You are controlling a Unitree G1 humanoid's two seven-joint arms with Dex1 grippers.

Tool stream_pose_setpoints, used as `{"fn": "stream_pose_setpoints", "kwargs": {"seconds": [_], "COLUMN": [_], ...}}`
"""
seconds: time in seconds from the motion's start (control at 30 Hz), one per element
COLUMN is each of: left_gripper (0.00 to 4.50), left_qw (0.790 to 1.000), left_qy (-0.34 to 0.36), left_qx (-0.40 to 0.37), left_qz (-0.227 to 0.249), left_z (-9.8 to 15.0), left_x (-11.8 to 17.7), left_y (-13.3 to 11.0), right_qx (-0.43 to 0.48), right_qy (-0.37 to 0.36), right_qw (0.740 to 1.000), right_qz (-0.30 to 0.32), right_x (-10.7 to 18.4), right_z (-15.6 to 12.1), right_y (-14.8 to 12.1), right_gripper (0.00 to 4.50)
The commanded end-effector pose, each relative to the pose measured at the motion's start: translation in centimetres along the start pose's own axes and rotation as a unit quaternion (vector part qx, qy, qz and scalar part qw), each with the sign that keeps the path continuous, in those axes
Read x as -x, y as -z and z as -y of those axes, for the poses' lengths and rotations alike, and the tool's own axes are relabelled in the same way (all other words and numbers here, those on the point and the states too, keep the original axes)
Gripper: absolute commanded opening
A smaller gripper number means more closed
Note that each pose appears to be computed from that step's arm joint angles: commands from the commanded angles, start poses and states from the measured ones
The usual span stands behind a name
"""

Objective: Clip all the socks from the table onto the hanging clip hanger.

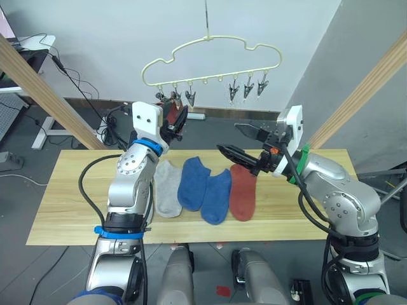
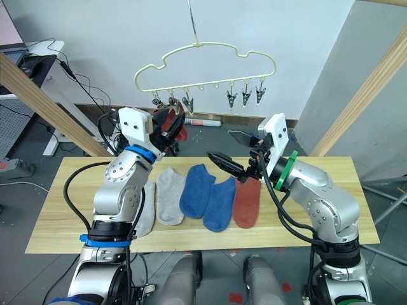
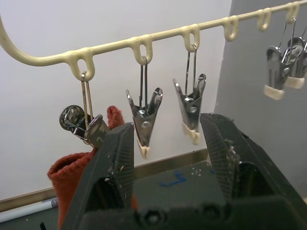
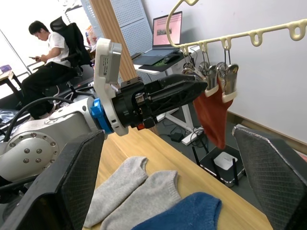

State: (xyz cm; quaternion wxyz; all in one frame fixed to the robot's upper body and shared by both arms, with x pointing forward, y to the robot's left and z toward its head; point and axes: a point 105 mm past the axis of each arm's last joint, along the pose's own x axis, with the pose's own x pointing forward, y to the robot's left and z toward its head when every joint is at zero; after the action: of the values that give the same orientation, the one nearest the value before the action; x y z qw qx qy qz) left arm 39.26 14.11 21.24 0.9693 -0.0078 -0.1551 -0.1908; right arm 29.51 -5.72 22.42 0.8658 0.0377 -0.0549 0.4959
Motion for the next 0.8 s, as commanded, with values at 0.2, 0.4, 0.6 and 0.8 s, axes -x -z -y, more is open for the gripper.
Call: {"fn": "stream_pose_setpoints", "kwargs": {"seconds": [0.2, 0.4, 0.6, 0.8], "left_gripper": [2.39, 2.39, 2.39, 2.39], "left_qw": [0.999, 0.999, 0.998, 0.998], "left_qy": [-0.008, -0.014, -0.020, -0.027], "left_qx": [-0.016, -0.023, -0.040, -0.048], "left_qz": [0.036, 0.041, 0.038, 0.041], "left_z": [-0.4, -0.8, -1.1, -1.4], "left_x": [-1.2, -1.7, -1.9, -2.1], "left_y": [-1.5, -1.7, -1.5, -1.5], "right_qx": [0.014, 0.015, 0.015, 0.016], "right_qy": [-0.009, -0.006, -0.004, -0.002], "right_qw": [1.000, 1.000, 1.000, 1.000], "right_qz": [0.023, 0.021, 0.023, 0.022], "right_x": [0.1, 0.2, 0.2, 0.3], "right_z": [-0.6, -0.5, -0.5, -0.5], "right_y": [-1.4, -1.4, -1.5, -1.6], "right_gripper": [4.50, 4.50, 4.50, 4.50]}}
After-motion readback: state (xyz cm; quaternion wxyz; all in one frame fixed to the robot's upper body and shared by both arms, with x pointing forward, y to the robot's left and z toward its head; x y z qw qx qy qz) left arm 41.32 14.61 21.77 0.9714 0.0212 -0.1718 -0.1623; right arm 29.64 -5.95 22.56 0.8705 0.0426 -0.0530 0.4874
